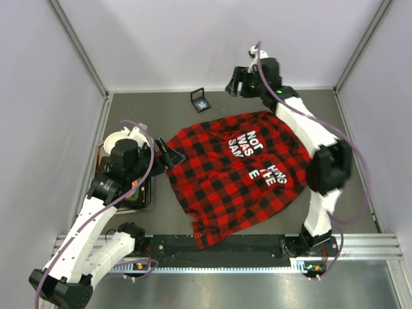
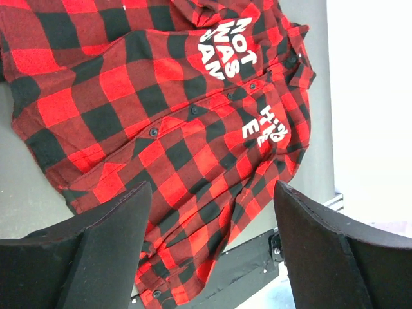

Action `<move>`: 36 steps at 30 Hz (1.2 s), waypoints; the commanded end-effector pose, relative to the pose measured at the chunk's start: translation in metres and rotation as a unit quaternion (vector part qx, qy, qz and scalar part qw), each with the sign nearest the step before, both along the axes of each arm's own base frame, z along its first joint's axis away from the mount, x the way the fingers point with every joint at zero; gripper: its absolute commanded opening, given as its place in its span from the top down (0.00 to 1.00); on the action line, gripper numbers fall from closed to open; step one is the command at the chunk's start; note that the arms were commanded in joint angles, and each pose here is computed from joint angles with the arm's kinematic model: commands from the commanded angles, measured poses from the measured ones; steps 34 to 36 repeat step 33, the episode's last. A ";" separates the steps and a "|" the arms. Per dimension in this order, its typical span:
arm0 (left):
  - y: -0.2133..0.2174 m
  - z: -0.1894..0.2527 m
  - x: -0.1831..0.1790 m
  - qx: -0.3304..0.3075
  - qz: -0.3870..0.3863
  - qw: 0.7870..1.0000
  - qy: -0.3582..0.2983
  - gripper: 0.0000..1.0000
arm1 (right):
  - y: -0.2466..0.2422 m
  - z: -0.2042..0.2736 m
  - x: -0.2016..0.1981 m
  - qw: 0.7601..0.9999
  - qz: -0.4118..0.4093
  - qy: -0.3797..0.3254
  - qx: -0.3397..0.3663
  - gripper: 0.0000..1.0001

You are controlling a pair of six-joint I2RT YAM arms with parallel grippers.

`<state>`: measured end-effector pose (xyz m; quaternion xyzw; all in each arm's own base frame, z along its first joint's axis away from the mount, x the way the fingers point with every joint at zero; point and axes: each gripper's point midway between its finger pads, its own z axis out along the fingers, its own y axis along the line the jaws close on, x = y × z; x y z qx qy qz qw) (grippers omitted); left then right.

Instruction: Remove the brooch from the garment

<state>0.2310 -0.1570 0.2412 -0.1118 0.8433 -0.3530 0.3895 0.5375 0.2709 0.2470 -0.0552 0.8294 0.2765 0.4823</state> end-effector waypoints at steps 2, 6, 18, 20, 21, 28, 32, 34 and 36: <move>-0.005 0.037 0.001 -0.011 -0.023 0.999 -0.046 0.19 | -0.100 0.042 -0.102 0.987 -0.067 -0.034 -0.139 0.25; -0.008 0.050 -0.002 -0.013 -0.041 0.997 -0.061 0.18 | -0.149 0.044 -0.173 0.980 -0.122 -0.012 -0.158 0.22; 0.001 0.117 -0.013 -0.011 -0.039 0.989 -0.142 0.18 | -0.206 0.108 -0.340 0.983 -0.156 -0.084 -0.041 0.01; 0.004 0.125 -0.016 -0.013 -0.032 0.988 -0.154 0.17 | -0.209 0.115 -0.350 0.982 -0.165 -0.085 -0.024 0.01; 0.006 0.130 -0.017 -0.014 -0.029 0.987 -0.159 0.17 | -0.209 0.119 -0.352 0.983 -0.163 -0.086 -0.019 0.01; 0.019 0.152 -0.030 -0.013 -0.004 0.982 -0.189 0.16 | -0.207 0.129 -0.353 0.983 -0.154 -0.096 -0.017 0.01; 0.031 0.165 -0.037 -0.006 0.016 0.978 -0.207 0.16 | -0.200 0.136 -0.358 0.984 -0.128 -0.124 -0.005 0.01; 0.034 0.172 -0.040 -0.006 0.023 0.976 -0.216 0.16 | -0.199 0.143 -0.360 0.982 -0.125 -0.138 0.005 0.01; 0.034 0.172 -0.040 -0.006 0.023 0.976 -0.216 0.16 | -0.199 0.143 -0.360 0.982 -0.125 -0.138 0.005 0.01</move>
